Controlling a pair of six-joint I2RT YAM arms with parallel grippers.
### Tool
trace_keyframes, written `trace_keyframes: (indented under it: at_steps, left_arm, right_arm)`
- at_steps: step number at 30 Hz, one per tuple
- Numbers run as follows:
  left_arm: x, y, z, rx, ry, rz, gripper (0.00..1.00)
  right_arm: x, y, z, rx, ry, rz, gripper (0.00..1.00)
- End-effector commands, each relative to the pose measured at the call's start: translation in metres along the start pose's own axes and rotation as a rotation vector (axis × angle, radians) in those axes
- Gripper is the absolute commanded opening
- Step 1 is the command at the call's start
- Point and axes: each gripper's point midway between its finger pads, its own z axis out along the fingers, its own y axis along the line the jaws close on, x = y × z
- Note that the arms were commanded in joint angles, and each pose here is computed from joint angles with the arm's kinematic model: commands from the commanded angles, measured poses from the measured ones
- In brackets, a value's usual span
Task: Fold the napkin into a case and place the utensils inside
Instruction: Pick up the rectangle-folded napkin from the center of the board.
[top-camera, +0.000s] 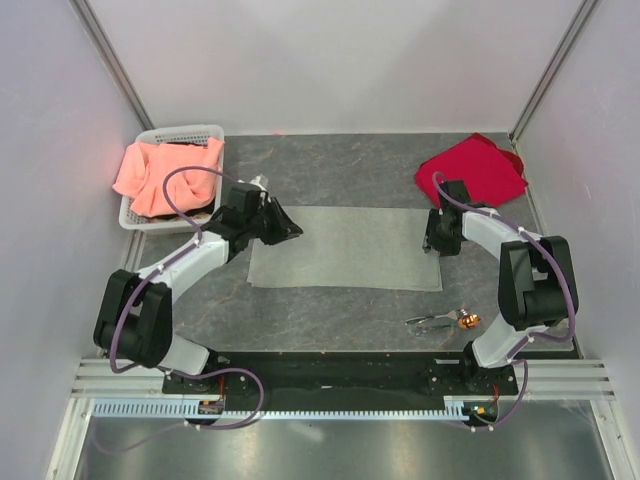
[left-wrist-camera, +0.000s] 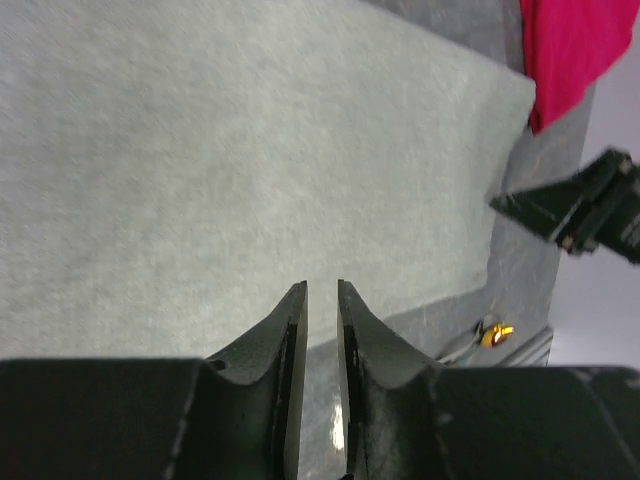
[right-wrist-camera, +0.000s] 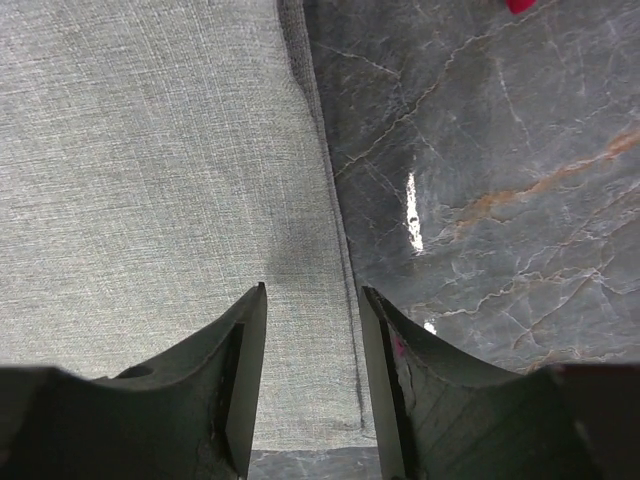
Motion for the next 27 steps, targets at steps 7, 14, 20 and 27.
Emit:
trace_keyframes:
  at_steps: [7, 14, 20, 27]
  left_arm:
    - [0.043, -0.030, -0.047, 0.164, 0.009, 0.048, 0.26]
    - [0.045, -0.026, -0.052, 0.156, 0.005, 0.059, 0.27]
    - [0.043, -0.036, -0.040, 0.180, 0.039, 0.058, 0.27]
    - [0.049, -0.052, -0.010, 0.175, 0.101, 0.066, 0.26]
  right_arm:
    - [0.006, -0.009, 0.008, 0.037, -0.012, -0.013, 0.49]
    - [0.024, -0.005, 0.023, 0.002, 0.039, -0.009, 0.42]
    - [0.025, 0.002, 0.022, -0.051, 0.019, -0.017, 0.26]
    - [0.015, 0.013, 0.015, -0.107, -0.011, -0.027, 0.00]
